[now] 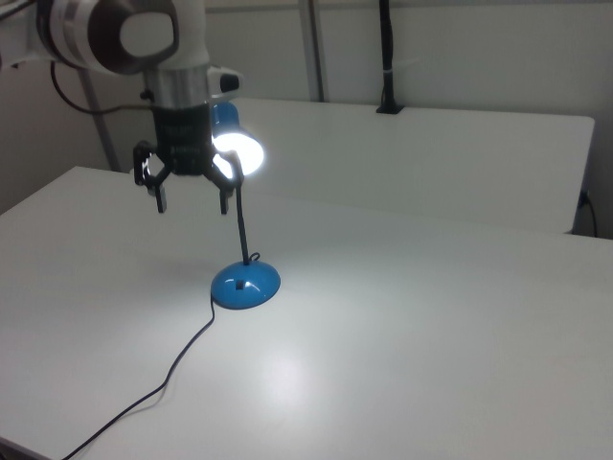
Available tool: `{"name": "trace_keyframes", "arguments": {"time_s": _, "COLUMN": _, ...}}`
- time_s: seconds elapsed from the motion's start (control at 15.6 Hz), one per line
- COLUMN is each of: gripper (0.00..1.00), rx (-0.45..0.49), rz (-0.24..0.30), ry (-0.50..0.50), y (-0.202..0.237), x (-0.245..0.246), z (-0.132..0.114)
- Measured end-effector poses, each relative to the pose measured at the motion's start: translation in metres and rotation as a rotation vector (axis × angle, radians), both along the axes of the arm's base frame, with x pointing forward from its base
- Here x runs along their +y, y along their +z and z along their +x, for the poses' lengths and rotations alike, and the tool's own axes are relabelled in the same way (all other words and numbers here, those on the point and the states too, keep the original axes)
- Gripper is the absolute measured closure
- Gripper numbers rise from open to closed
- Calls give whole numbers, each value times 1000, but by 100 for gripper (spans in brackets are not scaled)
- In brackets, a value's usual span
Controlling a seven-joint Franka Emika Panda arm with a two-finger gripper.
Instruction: Turn off the lamp
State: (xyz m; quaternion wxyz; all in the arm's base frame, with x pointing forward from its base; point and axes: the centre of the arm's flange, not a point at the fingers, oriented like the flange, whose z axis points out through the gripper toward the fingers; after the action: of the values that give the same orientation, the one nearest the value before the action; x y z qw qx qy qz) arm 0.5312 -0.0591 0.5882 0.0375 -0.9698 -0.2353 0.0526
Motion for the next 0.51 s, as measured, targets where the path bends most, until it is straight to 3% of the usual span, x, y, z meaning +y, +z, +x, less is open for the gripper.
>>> {"name": "trace_keyframes", "arguments": {"time_s": 0.19, "gripper": 1, "rx": 31, "rz": 4, "ry": 29, "y": -41, "x": -4, "z": 2}}
{"name": "trace_keyframes", "arguments": {"time_s": 0.32, "gripper": 7, "rx": 32, "rz": 4, "ry": 25, "y": -68, "x": -7, "z": 4}}
{"name": "trace_keyframes", "arguments": {"time_s": 0.38, "gripper": 11, "rx": 29, "rz": 4, "ry": 24, "y": -80, "x": -8, "z": 5}}
{"name": "trace_keyframes", "arguments": {"time_s": 0.51, "gripper": 34, "rx": -2, "rz": -2, "ry": 12, "y": -96, "x": -8, "z": 8}}
